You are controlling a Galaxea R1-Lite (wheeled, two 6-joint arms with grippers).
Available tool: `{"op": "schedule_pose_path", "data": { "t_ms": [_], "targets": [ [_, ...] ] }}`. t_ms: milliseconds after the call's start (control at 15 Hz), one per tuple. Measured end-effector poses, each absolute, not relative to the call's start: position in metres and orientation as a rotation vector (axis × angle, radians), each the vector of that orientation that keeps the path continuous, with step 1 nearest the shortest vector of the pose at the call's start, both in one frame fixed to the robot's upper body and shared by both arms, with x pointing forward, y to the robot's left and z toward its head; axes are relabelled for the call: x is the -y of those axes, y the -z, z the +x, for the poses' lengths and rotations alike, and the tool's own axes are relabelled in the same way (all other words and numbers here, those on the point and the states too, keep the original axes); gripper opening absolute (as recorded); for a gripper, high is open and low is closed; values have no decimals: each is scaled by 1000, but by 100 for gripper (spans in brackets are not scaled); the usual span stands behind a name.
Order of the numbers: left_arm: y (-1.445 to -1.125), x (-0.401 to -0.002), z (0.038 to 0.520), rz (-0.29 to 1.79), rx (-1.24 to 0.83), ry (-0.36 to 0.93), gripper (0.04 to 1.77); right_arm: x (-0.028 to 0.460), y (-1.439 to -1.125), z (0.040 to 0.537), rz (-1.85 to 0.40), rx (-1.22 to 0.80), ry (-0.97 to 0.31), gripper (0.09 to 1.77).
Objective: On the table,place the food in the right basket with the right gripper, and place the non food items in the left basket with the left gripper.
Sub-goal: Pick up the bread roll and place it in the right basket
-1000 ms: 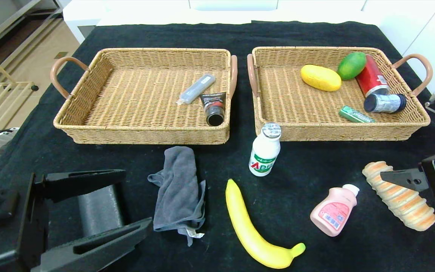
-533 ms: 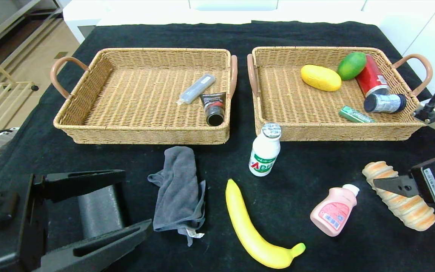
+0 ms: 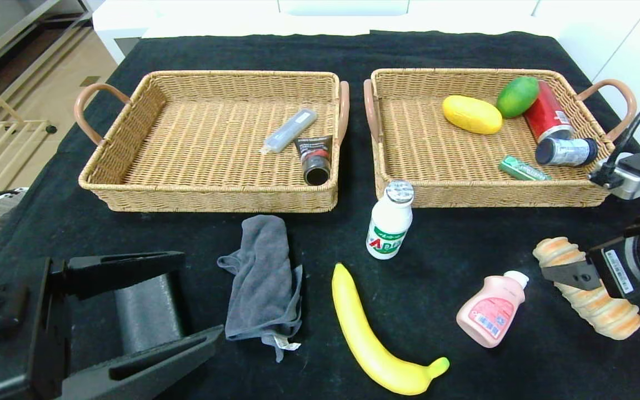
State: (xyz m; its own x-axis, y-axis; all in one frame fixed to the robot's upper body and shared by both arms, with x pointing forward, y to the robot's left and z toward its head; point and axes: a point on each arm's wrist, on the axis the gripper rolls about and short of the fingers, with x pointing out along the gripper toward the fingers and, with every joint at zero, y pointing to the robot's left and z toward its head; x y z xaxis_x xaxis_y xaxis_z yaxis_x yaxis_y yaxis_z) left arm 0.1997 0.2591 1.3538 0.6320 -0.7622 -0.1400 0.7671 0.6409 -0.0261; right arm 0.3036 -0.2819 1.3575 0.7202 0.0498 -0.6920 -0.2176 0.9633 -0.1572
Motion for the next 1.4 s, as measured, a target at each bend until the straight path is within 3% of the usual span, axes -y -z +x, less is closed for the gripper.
{"op": "schedule_pose_path", "data": {
  "t_ms": [867,1200,1400],
  "targets": [
    [-1350,-259,200,44,-152,875,172,302,-1335,338,-218,-815,-57,171],
    [-1394,-260,199,28,5,876,172,303,-1327,345,-215,-821,-50,171],
    [-1361,-259,200,46,-110,876,172,304,-1323,347,-213,-823,-48,171]
  ]
}}
